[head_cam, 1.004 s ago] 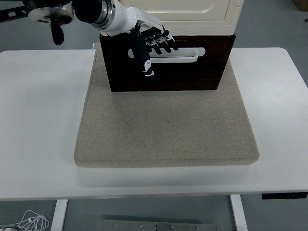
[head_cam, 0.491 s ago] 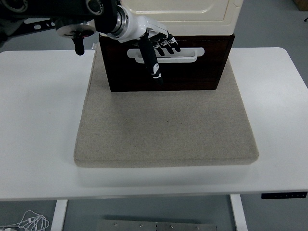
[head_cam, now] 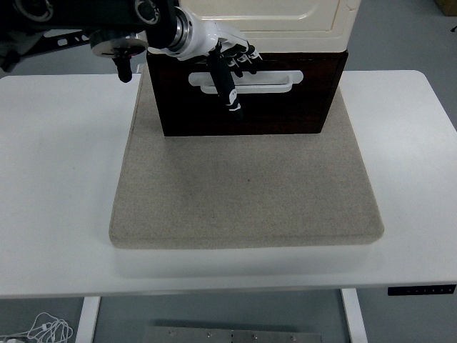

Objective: Open the drawer under the combination cabinet

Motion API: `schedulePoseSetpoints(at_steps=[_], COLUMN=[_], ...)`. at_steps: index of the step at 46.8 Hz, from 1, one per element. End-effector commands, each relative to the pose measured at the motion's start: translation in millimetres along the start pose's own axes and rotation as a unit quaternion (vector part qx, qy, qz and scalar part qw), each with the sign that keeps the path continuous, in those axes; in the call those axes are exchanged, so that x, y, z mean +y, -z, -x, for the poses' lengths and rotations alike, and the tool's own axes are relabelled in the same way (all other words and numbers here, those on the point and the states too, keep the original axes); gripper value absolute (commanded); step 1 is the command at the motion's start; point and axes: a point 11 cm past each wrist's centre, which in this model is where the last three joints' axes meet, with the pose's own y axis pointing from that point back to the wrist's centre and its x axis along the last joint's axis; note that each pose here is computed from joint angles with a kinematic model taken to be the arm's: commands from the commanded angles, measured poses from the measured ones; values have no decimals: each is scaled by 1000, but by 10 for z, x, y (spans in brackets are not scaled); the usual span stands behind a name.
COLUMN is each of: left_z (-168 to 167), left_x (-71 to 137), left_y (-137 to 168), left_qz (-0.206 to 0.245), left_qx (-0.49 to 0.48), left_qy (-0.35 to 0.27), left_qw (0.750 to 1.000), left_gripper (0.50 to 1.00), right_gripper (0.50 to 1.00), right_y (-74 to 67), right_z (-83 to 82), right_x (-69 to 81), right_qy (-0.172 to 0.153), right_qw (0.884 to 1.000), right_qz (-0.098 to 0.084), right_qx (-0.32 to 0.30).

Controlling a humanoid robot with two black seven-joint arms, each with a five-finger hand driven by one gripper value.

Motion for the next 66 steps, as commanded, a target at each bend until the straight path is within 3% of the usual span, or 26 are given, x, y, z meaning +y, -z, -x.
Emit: schedulePoseSetpoints(at_steps=[1,11,66], left_z=[-4,151,99], left_x=[-5,-104,-183], left_y=[16,-34,40], left_qz=[-4,-4,-7], left_qx=[2,-5,15], left_qy=[-3,14,5], left_qw=[1000,1000,1000], left_gripper=[1000,1000,1000], right_gripper=[926,926,926], right_y=[0,0,0], right_z=[0,0,0], right_x=[0,0,0], right_qy=[0,0,0], right_qw=[1000,1000,1000], right_qz=[0,0,0], right_qx=[0,0,0])
